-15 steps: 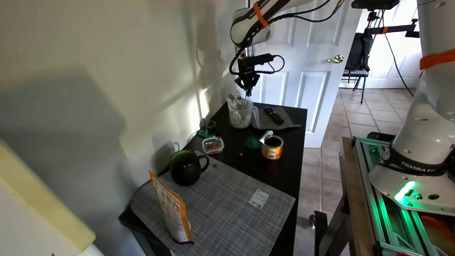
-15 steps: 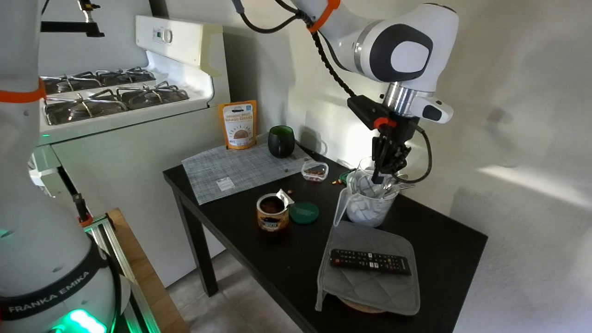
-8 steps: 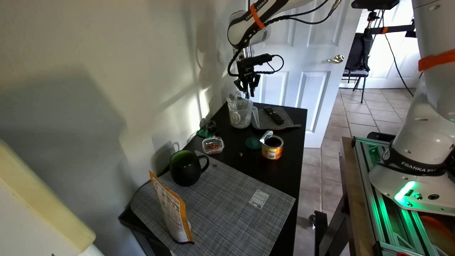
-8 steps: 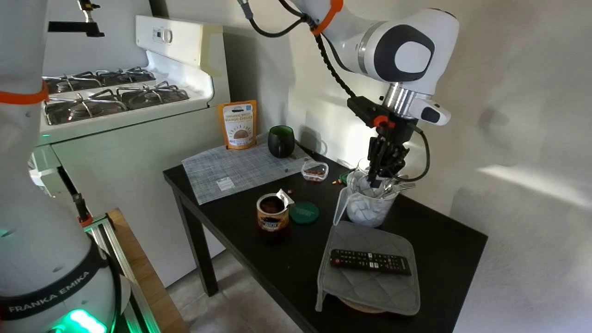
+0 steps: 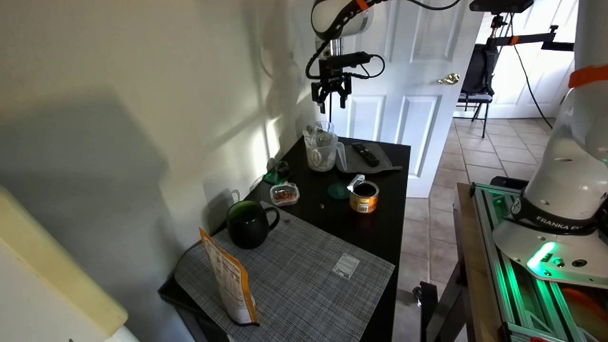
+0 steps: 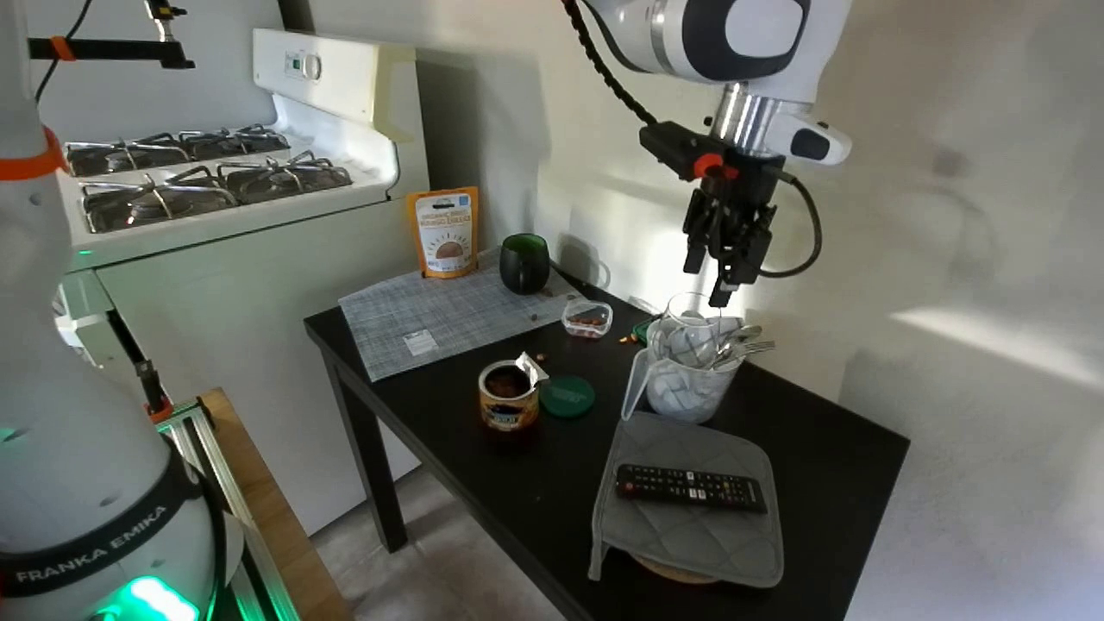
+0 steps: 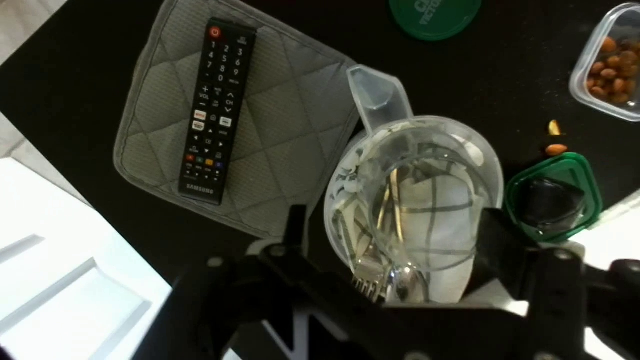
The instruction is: Put the glass cup into the plastic jar
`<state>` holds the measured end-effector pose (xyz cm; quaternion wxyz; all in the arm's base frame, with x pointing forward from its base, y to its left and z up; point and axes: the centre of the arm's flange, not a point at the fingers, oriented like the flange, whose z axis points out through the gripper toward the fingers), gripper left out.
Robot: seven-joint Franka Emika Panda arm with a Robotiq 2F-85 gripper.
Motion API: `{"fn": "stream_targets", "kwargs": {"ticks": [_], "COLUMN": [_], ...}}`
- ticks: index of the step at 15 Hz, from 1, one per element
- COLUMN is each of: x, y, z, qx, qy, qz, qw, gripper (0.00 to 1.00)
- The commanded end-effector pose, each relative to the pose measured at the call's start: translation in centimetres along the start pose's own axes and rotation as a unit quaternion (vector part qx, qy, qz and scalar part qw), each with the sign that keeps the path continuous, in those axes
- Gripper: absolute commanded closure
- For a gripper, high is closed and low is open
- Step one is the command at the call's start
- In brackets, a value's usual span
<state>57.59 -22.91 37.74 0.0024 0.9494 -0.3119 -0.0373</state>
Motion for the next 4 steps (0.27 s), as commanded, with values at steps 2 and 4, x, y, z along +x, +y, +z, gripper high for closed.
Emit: {"fn": "stream_targets", "kwargs": {"ticks": [2,4], "x": [-9.7,-5.4], "y": [1.1,0.5], "z": [-4.1,-4.7], "qx": [0.033,0.027], "qy": [0.043,0.034], "qz": [-0.079,-0.057], "qw": [0.9954,0.9975], "gripper": [0.0,0.0]}}
